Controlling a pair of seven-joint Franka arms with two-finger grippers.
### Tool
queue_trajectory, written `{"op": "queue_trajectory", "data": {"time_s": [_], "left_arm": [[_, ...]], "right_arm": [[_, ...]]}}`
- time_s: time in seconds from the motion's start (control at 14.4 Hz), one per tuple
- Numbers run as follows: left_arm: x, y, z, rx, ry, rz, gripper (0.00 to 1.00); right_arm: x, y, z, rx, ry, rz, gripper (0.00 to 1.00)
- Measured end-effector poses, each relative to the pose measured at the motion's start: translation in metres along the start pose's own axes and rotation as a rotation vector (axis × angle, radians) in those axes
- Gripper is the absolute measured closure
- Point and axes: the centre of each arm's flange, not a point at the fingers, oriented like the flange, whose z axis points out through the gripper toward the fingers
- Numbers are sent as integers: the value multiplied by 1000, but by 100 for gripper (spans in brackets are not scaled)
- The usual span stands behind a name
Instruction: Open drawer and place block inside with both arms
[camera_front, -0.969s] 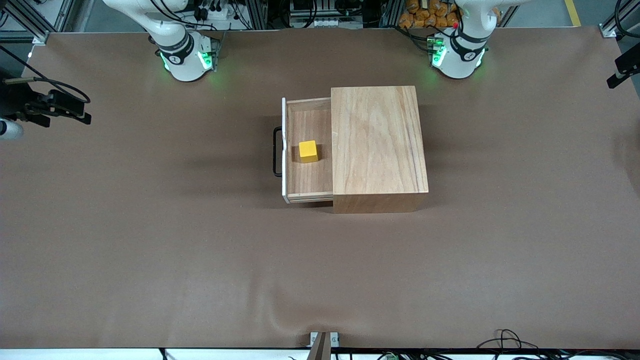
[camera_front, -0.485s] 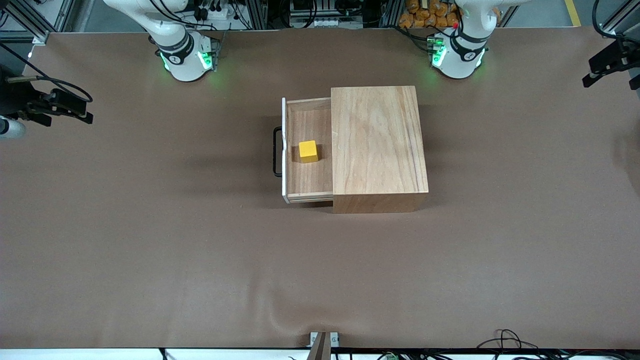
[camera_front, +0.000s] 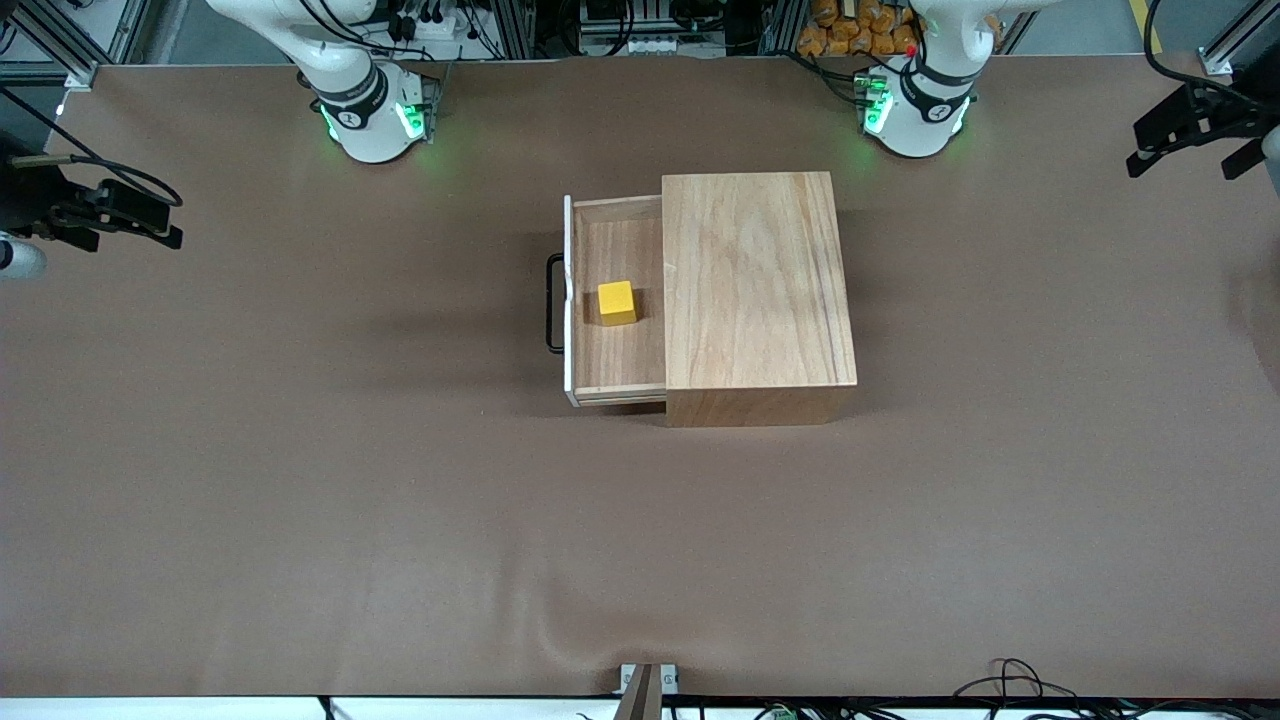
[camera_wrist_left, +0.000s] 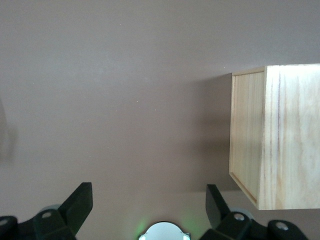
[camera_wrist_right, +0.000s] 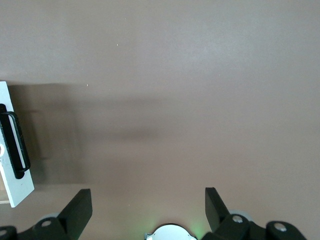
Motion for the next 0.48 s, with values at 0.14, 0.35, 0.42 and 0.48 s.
{"op": "queue_trajectory", "data": {"time_s": [0.14, 0.35, 0.42, 0.48], "left_arm": [[0, 12, 0, 5, 0, -4, 0], [0, 14, 0, 6, 1, -2, 0], [0, 14, -1, 6, 3, -2, 0], [0, 14, -3, 6, 8, -2, 0]], "right_arm": [[0, 1, 0, -1, 0, 2, 0], [0, 1, 0, -1, 0, 2, 0], [0, 1, 0, -1, 1, 2, 0], [0, 1, -1, -1, 2, 2, 0]]}}
